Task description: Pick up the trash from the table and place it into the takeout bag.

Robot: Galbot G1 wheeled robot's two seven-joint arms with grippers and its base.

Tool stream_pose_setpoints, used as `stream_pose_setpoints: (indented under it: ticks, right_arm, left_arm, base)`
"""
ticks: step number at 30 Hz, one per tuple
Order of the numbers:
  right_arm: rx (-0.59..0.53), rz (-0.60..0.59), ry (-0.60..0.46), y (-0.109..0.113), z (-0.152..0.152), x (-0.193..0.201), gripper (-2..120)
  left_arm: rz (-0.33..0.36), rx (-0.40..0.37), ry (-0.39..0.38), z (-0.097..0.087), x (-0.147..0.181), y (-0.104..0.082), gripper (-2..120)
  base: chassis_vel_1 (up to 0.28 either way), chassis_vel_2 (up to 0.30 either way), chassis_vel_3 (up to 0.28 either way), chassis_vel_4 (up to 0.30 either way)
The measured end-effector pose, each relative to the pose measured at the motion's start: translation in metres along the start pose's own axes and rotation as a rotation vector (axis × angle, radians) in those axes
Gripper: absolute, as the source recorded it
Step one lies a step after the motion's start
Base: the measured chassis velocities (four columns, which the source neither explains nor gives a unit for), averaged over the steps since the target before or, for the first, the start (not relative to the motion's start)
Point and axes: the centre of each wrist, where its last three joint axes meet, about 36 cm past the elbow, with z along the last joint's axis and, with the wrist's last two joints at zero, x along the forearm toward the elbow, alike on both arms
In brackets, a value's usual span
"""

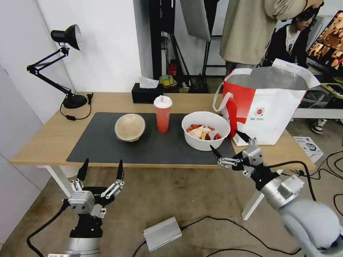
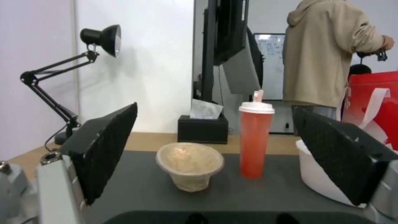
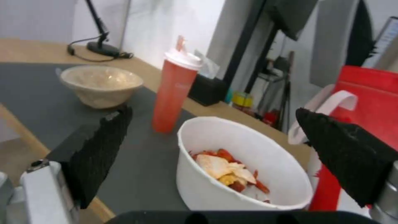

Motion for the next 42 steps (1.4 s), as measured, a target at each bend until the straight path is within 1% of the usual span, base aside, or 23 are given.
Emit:
stream_pose_setpoints:
  ticks: [3,5,6,12,15,16,18,23,24,29,39,42]
  right_arm:
    - [0.003,-0.027,0.005,-0.004,0.001,-0.002,100]
    - [0.011,-0.077,0.015,-0.012,0.000,-0.006,100]
    - [0.011,-0.077,0.015,-0.012,0.000,-0.006,100]
    - [0.005,-0.152,0.057,-0.029,-0.004,-0.023,100]
    - [-0.051,-0.214,0.096,-0.040,-0.005,-0.033,100]
    - [-0.051,-0.214,0.096,-0.040,-0.005,-0.033,100]
    - [-0.068,-0.255,0.117,-0.047,-0.006,-0.039,100]
    - [-0.073,-0.304,0.147,-0.063,-0.008,-0.057,100]
    - [-0.073,-0.304,0.147,-0.063,-0.008,-0.057,100]
    - [-0.052,-0.335,0.183,-0.078,-0.007,-0.070,100]
    - [-0.043,-0.328,0.208,-0.099,-0.006,-0.080,100]
    - [-0.033,-0.361,0.224,-0.106,-0.008,-0.087,100]
  left_arm:
    - [0.001,0.000,0.002,0.001,0.000,0.001,100]
    - [0.004,-0.001,0.006,0.004,0.000,0.001,100]
    - [0.004,-0.001,0.006,0.004,0.000,0.001,100]
    - [0.010,0.000,0.015,0.010,0.000,0.002,100]
    - [0.013,0.002,0.021,0.013,0.000,0.002,100]
    - [0.013,0.002,0.021,0.013,0.000,0.002,100]
    - [0.015,0.004,0.022,0.014,0.001,0.002,100]
    - [0.016,0.009,0.023,0.015,0.001,0.002,100]
    - [0.016,0.009,0.023,0.015,0.001,0.002,100]
    - [0.016,0.011,0.020,0.020,0.001,0.003,100]
    - [0.031,0.018,0.023,0.027,0.000,0.004,100]
    - [0.035,0.019,0.025,0.029,0.000,0.005,100]
  base:
    - [0.000,0.000,0.000,0.000]
    - [0.000,0.000,0.000,0.000]
    - [0.000,0.000,0.000,0.000]
    - [0.000,0.000,0.000,0.000]
    - [0.000,0.000,0.000,0.000]
    - [0.000,0.000,0.000,0.000]
    - [0.000,0.000,0.000,0.000]
    - [0.000,0.000,0.000,0.000]
    - [0.000,0.000,0.000,0.000]
    - [0.000,0.000,0.000,0.000]
    - [0.000,0.000,0.000,0.000]
    - [0.000,0.000,0.000,0.000]
